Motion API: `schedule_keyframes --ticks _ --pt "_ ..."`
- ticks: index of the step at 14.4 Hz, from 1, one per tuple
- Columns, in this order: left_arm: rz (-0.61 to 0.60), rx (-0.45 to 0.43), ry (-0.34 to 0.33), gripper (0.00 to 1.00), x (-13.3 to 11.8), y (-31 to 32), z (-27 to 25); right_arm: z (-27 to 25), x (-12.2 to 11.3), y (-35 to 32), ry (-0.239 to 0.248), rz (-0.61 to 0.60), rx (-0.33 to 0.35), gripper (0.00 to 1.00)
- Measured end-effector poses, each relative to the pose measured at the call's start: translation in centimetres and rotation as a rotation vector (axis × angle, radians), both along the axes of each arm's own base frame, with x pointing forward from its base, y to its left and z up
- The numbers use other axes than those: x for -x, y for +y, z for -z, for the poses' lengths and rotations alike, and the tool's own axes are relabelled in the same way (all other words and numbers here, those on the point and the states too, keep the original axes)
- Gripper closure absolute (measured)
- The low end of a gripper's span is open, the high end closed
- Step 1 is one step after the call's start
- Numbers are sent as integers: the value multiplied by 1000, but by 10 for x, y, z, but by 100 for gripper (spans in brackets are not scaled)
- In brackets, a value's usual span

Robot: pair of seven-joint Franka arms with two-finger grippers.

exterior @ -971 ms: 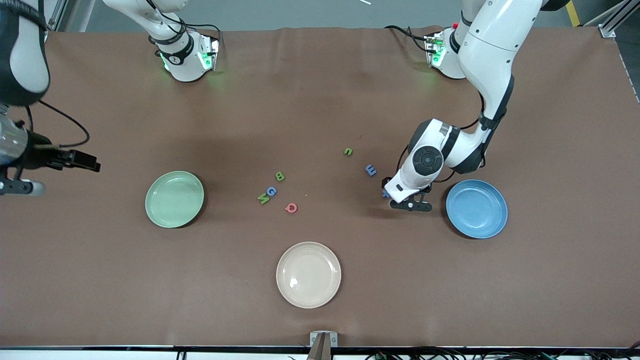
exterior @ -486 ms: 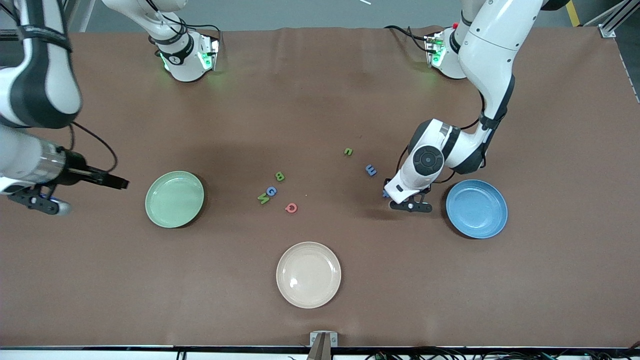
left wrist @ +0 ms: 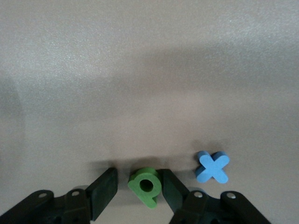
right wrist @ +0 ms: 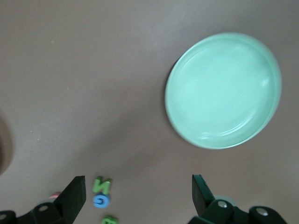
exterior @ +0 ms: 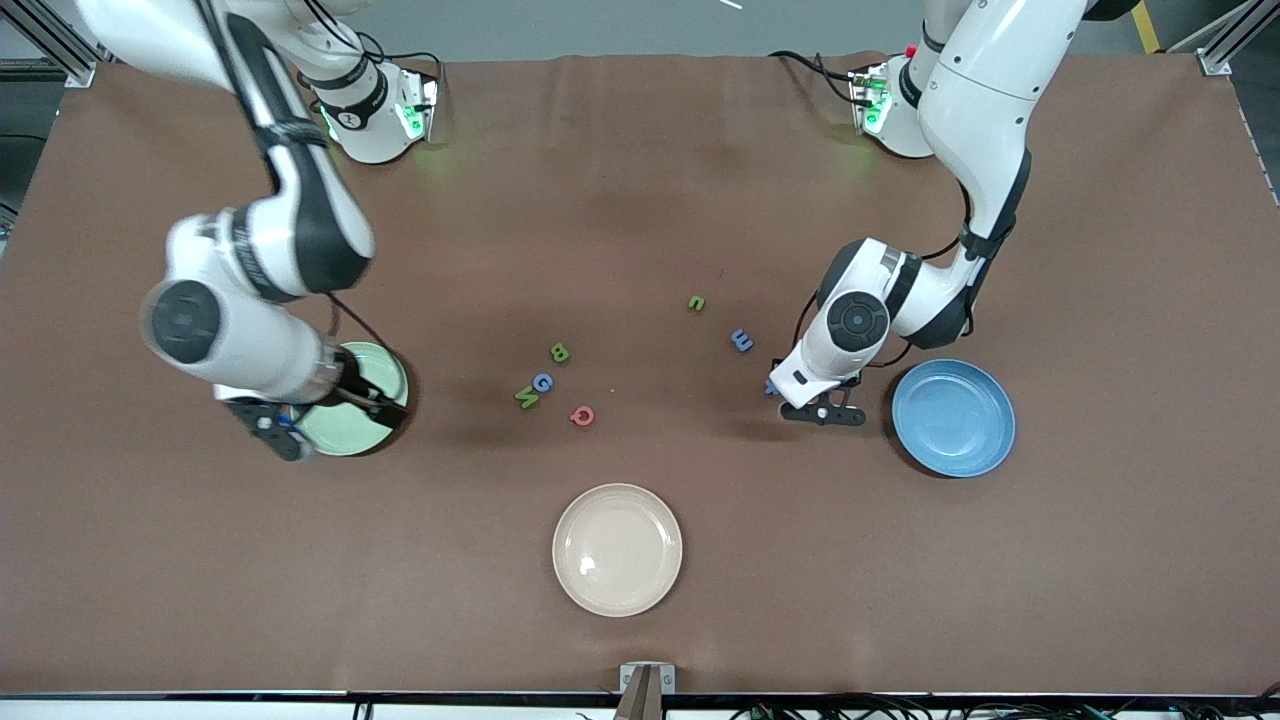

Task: Sort upper and lower case letters into plates
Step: 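Lift the p with the left gripper while the right gripper grasps green N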

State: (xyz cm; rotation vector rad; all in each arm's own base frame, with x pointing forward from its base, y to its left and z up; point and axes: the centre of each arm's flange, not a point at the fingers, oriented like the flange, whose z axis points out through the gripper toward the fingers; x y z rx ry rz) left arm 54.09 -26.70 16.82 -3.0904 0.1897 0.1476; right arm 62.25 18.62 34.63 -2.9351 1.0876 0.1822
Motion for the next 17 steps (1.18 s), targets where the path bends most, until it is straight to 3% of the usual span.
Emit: schedule_keyframes --ticks 4,7,14,17 --pt "0 0 -1 55 -1 0 0 60 10 57 6 51 22 0" --pt "0 1 -4 63 -1 0 -2 88 16 72 -43 72 11 1" --pt "-4 6 -15 63 -6 0 -7 148 44 105 -55 135 23 5" --pt "-17 14 -45 63 -16 5 -33 154 48 113 -53 140 28 5"
